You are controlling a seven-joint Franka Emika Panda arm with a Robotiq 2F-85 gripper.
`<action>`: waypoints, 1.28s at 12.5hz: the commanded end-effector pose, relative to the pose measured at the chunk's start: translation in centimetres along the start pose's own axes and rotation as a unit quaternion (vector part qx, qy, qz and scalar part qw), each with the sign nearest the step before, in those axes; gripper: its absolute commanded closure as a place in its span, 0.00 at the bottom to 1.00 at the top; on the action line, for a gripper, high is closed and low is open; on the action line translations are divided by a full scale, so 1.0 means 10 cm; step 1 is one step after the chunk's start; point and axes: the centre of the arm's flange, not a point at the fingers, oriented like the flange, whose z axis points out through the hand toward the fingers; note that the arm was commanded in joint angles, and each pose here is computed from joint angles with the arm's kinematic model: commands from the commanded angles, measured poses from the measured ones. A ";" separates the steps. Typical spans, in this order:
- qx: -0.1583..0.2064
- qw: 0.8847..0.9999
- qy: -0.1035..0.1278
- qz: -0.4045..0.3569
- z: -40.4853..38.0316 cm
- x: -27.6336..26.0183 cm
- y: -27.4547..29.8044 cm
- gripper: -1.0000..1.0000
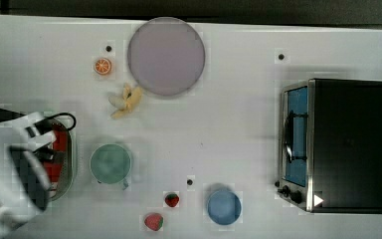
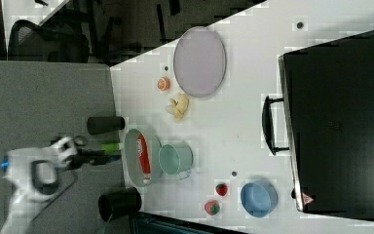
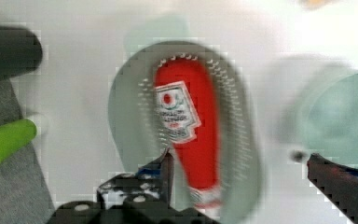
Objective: Pick Ketchup from the table and place it in strainer.
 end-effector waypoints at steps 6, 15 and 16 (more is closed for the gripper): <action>-0.046 0.984 0.023 0.172 -1.84 0.58 1.26 0.00; -0.023 0.945 0.050 0.323 -2.46 1.29 3.18 0.00; -0.032 0.950 0.054 0.307 -2.47 1.30 3.24 0.00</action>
